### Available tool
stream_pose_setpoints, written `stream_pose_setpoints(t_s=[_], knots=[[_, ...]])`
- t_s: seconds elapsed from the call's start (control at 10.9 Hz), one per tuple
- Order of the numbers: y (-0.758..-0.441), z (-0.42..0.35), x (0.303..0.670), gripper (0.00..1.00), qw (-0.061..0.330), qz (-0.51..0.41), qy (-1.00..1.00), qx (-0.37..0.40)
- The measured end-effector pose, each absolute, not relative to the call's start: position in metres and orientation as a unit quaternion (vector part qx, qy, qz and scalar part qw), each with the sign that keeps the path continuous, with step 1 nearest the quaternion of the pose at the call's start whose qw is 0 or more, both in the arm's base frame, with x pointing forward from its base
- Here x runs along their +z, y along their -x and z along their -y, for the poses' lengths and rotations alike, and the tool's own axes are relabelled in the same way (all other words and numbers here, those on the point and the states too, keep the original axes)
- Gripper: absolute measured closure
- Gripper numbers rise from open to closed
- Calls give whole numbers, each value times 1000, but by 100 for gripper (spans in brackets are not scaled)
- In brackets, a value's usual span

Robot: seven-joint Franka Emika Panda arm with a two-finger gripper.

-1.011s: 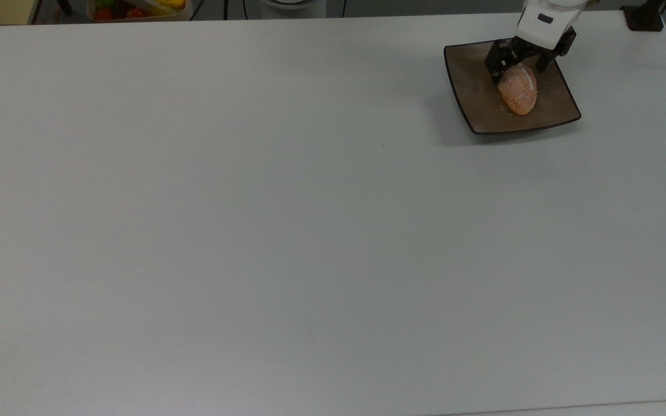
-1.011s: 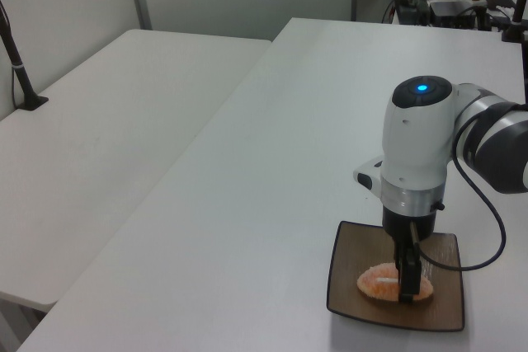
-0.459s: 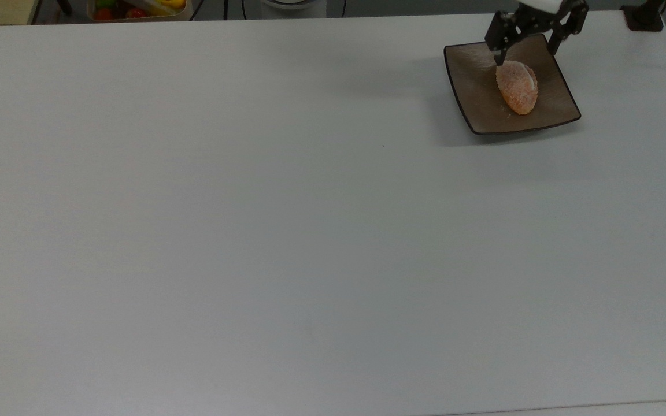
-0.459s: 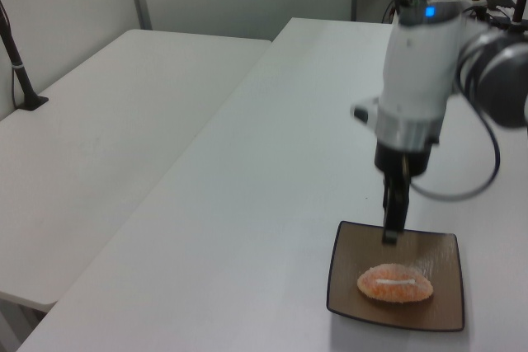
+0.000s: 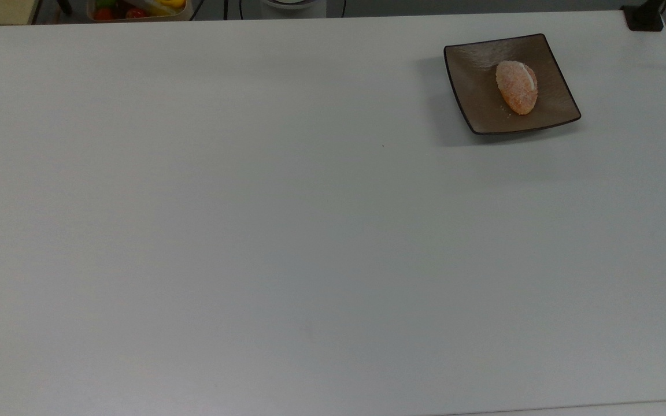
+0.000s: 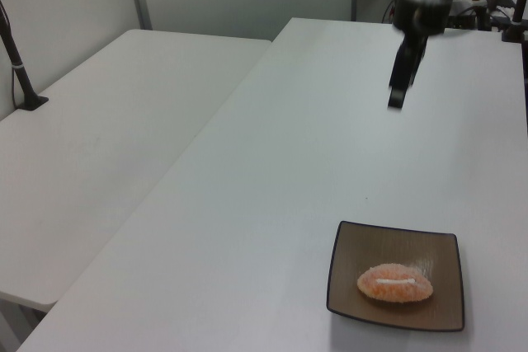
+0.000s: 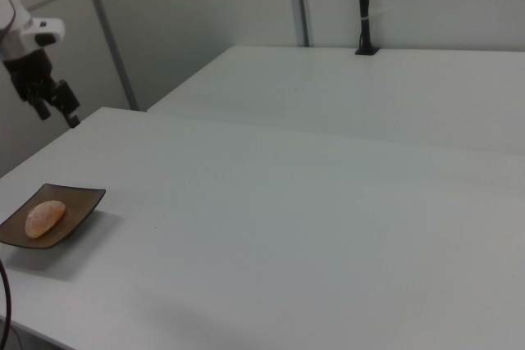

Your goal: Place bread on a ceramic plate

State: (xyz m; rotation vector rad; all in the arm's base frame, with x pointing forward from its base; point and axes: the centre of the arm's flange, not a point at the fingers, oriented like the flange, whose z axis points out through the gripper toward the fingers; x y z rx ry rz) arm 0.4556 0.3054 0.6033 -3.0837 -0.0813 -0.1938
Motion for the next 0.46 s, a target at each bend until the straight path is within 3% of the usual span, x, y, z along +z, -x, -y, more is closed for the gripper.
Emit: stream_pose_setpoints(t_s=[0.18,0.46], knots=[[-465,-248,632,0,27,-28,998,-57],[-487,-177,638,0,22,-101,993,-49]])
